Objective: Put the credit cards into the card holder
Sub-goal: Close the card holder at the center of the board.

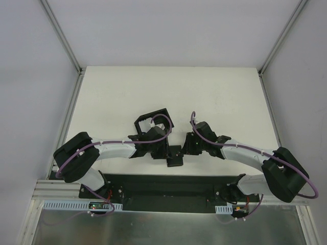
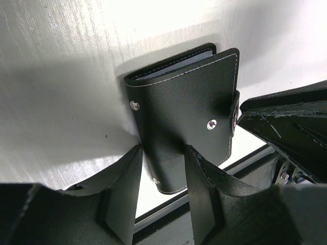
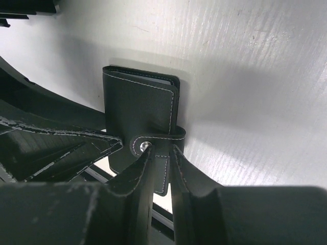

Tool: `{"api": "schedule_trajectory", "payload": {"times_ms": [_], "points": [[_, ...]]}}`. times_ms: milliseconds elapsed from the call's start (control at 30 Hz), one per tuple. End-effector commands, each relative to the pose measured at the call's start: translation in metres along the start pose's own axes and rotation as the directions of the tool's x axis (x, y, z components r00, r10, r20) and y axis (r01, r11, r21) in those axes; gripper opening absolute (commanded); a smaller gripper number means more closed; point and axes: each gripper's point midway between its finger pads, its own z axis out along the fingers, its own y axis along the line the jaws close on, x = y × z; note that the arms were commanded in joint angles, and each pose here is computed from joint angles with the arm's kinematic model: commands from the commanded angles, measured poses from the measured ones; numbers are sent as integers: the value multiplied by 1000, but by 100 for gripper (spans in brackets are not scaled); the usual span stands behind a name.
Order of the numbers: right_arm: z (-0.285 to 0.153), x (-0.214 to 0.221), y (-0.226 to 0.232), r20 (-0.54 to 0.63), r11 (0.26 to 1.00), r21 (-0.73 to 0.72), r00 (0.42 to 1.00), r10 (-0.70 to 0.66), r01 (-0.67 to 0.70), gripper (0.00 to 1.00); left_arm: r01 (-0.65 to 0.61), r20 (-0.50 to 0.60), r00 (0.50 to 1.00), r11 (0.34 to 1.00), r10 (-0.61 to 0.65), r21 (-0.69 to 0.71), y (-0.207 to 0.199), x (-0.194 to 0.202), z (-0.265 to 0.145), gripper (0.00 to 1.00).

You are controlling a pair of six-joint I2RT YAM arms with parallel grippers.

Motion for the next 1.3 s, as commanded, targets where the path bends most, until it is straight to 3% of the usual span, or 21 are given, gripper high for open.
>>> {"api": "schedule_trajectory", "payload": {"times_ms": [0, 500, 1267], "points": [[-8, -21, 23, 64, 997, -74, 998, -22, 26, 20, -24, 4, 1000, 999, 24, -34, 5, 1, -2, 38], [3, -22, 31, 46, 992, -122, 999, -11, 17, 23, -11, 12, 1000, 999, 11, -34, 5, 0, -3, 42], [14, 8, 16, -104, 993, -15, 988, -118, 117, 18, -14, 16, 1000, 999, 15, -38, 5, -2, -2, 38]]}}
